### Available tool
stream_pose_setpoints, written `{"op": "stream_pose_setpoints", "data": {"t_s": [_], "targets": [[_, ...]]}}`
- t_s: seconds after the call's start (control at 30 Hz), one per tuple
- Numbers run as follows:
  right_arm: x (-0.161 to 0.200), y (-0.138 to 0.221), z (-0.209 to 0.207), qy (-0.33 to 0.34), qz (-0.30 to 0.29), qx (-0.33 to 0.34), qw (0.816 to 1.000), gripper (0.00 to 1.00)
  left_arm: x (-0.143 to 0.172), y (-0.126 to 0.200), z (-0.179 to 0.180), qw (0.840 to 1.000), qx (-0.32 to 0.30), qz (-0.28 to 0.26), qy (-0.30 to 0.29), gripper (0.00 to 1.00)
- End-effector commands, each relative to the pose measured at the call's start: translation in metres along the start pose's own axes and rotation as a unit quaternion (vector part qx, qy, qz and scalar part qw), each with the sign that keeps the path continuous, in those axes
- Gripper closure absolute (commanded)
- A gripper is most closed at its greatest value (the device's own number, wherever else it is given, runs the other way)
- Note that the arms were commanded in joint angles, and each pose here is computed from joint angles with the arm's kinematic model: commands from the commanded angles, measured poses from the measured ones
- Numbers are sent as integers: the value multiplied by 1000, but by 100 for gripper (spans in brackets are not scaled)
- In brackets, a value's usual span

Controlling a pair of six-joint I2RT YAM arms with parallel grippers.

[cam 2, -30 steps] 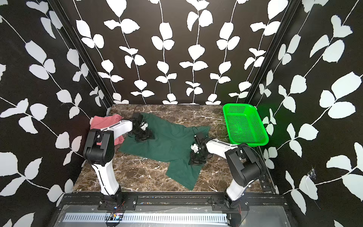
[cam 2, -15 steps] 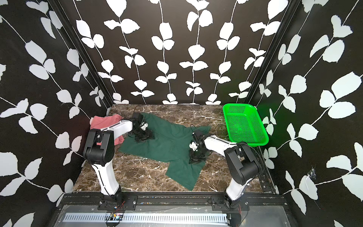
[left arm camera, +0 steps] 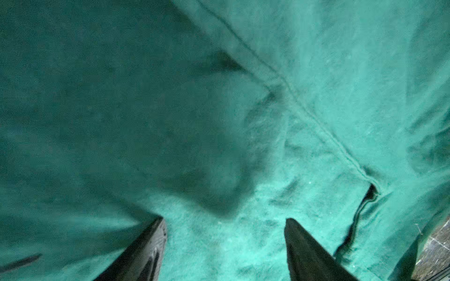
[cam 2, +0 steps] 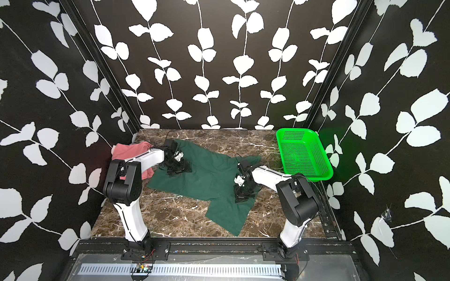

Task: Fold and stack t-shirts
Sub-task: Flatten out the T-shirt at the center of the board.

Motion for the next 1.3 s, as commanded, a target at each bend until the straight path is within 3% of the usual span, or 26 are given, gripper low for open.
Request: {"op": "stream_pose_setpoints", "data": {"t_s": [0.0, 0.17, 0.37, 0.57, 0.83, 0.93, 0.97, 1.03, 1.2, 1.27], "targets": [[-12, 32, 15, 32, -13, 30, 999, 100, 28, -29, 16, 998, -14, 62, 16, 21], [-43, 111, 44, 88, -101, 84, 988, 100, 33, -32, 17, 998, -13, 63, 21, 21], [-93, 121, 20, 91, -165, 174, 967, 100, 37, -23, 14, 998, -7, 60, 21, 21], [-188, 141, -4, 68, -286, 245, 924, 100, 54, -4, 15, 998, -14, 64, 5, 23], [-293, 213, 3, 89, -397, 281, 869, 100, 70, 8, 16, 996, -27, 77, -21, 25], [-310, 238, 3, 85, -446, 269, 849, 100, 77, 11, 13, 996, -15, 83, -28, 33], [-314, 242, 2, 82, -458, 265, 845, 100, 80, 11, 11, 996, -7, 88, -30, 39], [-318, 244, -2, 78, -468, 245, 845, 100, 85, 13, 5, 995, 14, 95, -32, 50], [-317, 214, -16, 85, -416, 181, 887, 100, 98, 27, -12, 992, 66, 97, -45, 72], [-314, 209, -20, 93, -402, 191, 891, 100, 107, 32, -16, 990, 64, 106, -63, 84]]}}
Point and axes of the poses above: each gripper's point midway between its finger pads, its own y axis back along the fingers, its own z axis along the line the jaws close on, x = y × z, the point moved 4 cm from there along y, back along the fingers
